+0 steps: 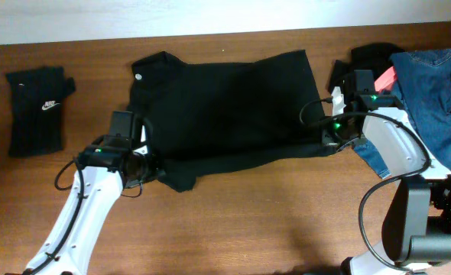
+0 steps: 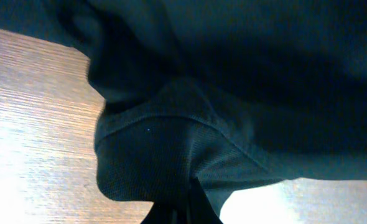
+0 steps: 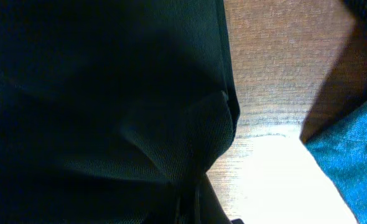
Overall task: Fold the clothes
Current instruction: 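Fold the hem upward with both grippers toward the collar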
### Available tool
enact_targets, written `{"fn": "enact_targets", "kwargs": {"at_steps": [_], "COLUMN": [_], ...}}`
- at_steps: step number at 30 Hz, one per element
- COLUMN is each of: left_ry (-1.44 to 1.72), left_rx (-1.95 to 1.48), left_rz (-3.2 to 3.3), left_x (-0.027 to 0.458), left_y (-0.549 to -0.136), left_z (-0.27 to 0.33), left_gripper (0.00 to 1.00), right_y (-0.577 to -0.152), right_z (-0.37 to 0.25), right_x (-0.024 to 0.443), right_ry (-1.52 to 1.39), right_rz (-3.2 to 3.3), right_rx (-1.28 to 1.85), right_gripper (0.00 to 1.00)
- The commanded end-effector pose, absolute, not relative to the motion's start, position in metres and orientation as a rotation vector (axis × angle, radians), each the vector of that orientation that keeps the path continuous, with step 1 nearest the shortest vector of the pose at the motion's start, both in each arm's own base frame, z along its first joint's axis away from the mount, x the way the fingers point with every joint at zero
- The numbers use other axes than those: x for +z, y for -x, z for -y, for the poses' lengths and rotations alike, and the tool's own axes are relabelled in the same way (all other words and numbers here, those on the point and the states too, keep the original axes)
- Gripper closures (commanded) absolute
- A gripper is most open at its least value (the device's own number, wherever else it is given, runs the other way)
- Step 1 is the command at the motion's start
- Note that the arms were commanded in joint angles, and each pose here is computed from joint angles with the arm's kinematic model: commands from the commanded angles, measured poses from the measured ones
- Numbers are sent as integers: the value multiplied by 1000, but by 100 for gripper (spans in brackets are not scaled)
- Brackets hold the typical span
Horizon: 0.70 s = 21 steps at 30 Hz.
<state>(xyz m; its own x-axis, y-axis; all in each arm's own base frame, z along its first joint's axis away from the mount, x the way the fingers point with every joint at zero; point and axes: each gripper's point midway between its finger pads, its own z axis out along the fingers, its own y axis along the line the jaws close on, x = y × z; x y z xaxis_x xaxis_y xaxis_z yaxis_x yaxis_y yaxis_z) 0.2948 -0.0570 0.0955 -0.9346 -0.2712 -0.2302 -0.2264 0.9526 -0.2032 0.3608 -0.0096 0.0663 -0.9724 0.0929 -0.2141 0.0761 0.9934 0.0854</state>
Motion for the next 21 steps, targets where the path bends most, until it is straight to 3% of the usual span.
{"fn": "enact_targets", "kwargs": {"at_steps": [1, 21], "left_ry": [398, 414], "left_rx": [-226, -405], "left_rz": [-2810, -2666], "left_x": [102, 118], "left_y": [-306, -339], "left_z": [43, 51], "left_gripper": [99, 99], "right_y": [-369, -386], "right_z": [9, 3], "right_x": [68, 72], "right_ry": [-142, -125], "right_rz": [-2895, -2826], "right_rx": [128, 176], "right_gripper": [96, 96]}}
